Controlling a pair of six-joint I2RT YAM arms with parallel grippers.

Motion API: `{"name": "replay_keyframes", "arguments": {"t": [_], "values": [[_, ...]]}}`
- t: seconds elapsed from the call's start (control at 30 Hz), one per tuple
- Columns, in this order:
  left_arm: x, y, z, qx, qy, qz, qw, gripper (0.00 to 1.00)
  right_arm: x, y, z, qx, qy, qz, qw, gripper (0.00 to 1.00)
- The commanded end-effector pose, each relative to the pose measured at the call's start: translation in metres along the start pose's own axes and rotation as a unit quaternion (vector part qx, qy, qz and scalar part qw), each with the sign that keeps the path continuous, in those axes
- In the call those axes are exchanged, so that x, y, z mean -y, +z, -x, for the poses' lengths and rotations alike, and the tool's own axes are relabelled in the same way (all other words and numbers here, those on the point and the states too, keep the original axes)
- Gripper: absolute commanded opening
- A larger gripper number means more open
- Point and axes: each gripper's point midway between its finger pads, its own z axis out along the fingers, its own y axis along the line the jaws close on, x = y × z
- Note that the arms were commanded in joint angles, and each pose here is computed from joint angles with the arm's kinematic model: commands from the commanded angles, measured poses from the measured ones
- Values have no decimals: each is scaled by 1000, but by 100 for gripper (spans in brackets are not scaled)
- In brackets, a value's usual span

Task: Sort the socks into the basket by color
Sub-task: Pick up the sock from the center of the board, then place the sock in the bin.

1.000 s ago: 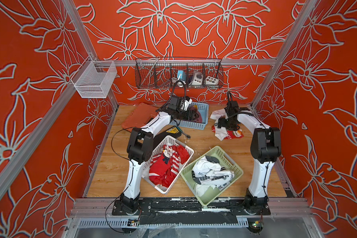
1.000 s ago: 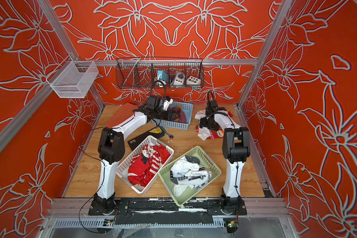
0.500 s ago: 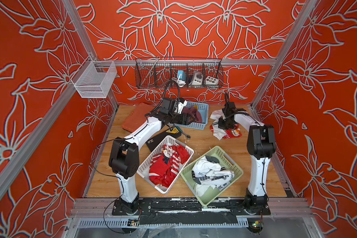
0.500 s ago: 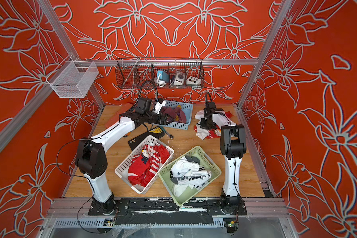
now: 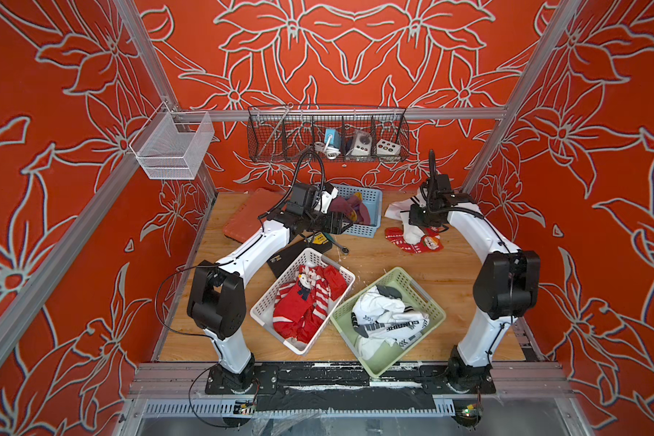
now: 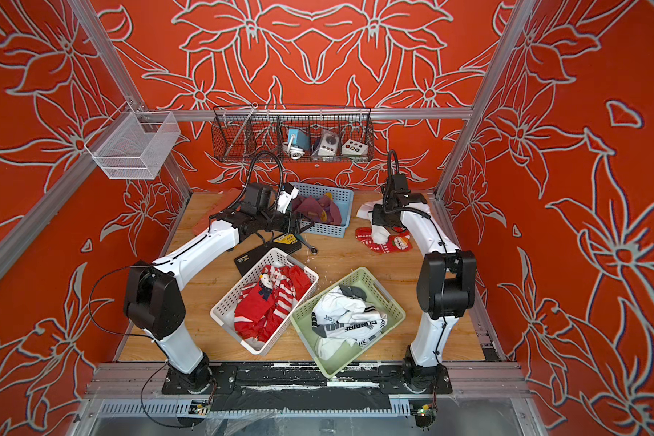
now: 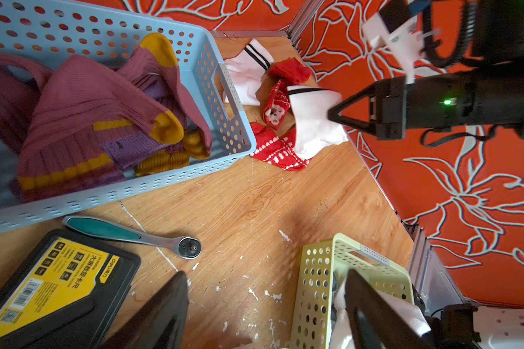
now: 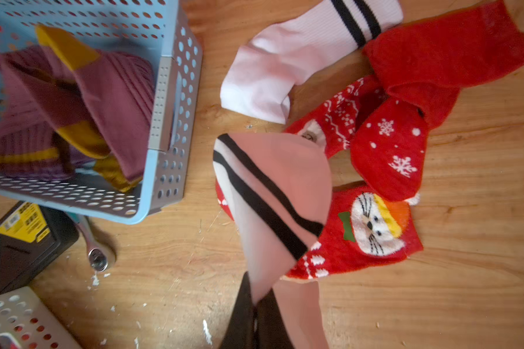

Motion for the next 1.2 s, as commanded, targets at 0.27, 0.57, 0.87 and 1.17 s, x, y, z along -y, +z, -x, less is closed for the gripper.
{"name": "replay_keyframes", "arguments": {"t": [0.27,0.57,0.87,1.17], "values": [[12,-32,8,33,3,7,999,79,-95,-125,-97,-26,-49,206,977,0],[13,-37,-4,31,-13,3,999,78,-123,-156,-182,-94,-87,303,944,0],[14,-37,-5,41,-21,3,999,78,-148,-146,-254,-223,-143,329,906,0],[20,-37,-9,37,-13,3,999,78,-125,-116,-271,-307,-138,250,908,42]]}}
